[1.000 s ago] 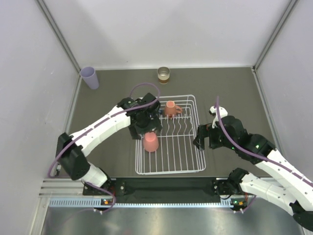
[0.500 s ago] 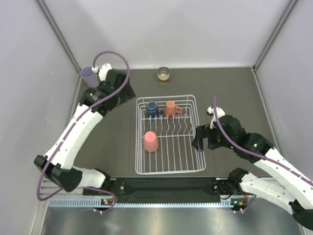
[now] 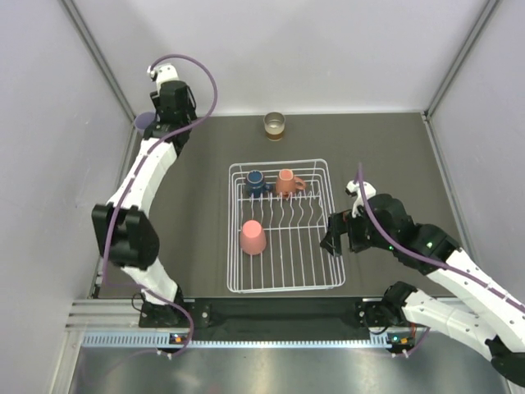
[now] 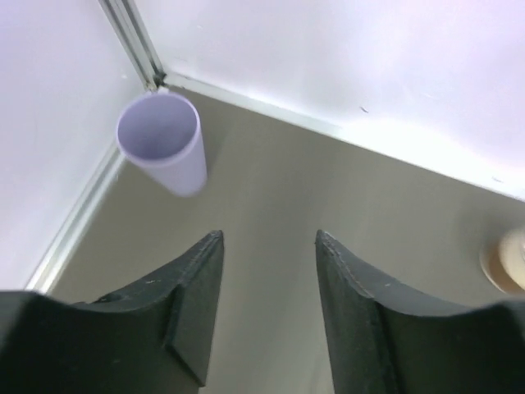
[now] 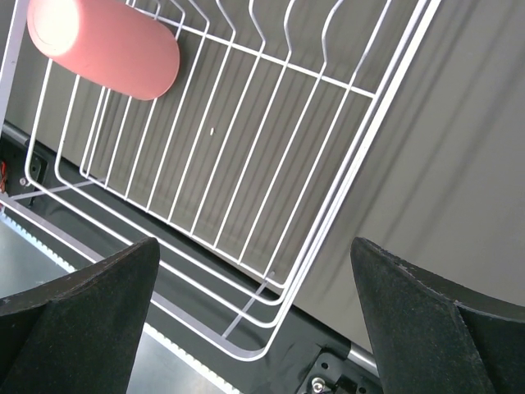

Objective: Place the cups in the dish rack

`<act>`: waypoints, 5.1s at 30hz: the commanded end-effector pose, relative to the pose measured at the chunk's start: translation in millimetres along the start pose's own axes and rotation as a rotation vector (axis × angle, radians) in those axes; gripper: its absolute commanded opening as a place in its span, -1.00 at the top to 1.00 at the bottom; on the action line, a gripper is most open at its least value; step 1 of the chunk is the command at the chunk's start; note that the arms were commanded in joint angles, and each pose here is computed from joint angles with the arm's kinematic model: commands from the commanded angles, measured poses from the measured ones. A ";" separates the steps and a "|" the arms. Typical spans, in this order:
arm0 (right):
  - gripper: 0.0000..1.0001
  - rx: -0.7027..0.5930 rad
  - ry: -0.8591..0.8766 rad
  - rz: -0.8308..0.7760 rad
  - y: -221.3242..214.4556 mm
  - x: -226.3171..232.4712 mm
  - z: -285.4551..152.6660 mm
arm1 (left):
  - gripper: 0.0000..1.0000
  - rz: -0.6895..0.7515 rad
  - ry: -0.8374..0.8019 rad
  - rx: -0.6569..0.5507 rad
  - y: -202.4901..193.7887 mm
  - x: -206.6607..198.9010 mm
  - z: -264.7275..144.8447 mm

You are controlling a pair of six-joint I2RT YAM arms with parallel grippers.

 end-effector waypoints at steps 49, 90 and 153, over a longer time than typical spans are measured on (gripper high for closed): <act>-0.99 0.048 0.048 -0.045 0.8 6.4 19.0 | 0.24 -0.023 0.303 -0.031 -69.9 124.8 223.7; -1.00 -0.285 0.443 0.099 91.9 79.5 -58.2 | 1.00 -0.648 -1.266 0.450 33.0 -67.4 -339.9; -0.54 -0.666 0.779 0.007 205.9 206.0 -84.0 | 1.00 -0.923 -1.693 0.638 -38.5 -23.5 -429.7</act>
Point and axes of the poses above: each gripper's point midway between its finger pads, its own z axis out along the fingers, its own x axis along the line the jaws close on, y = z × x, the point moved 1 cm from there along -z, back along the fingers, and after that the axes turned 14 degrees about -z, right-handed, at the moved point
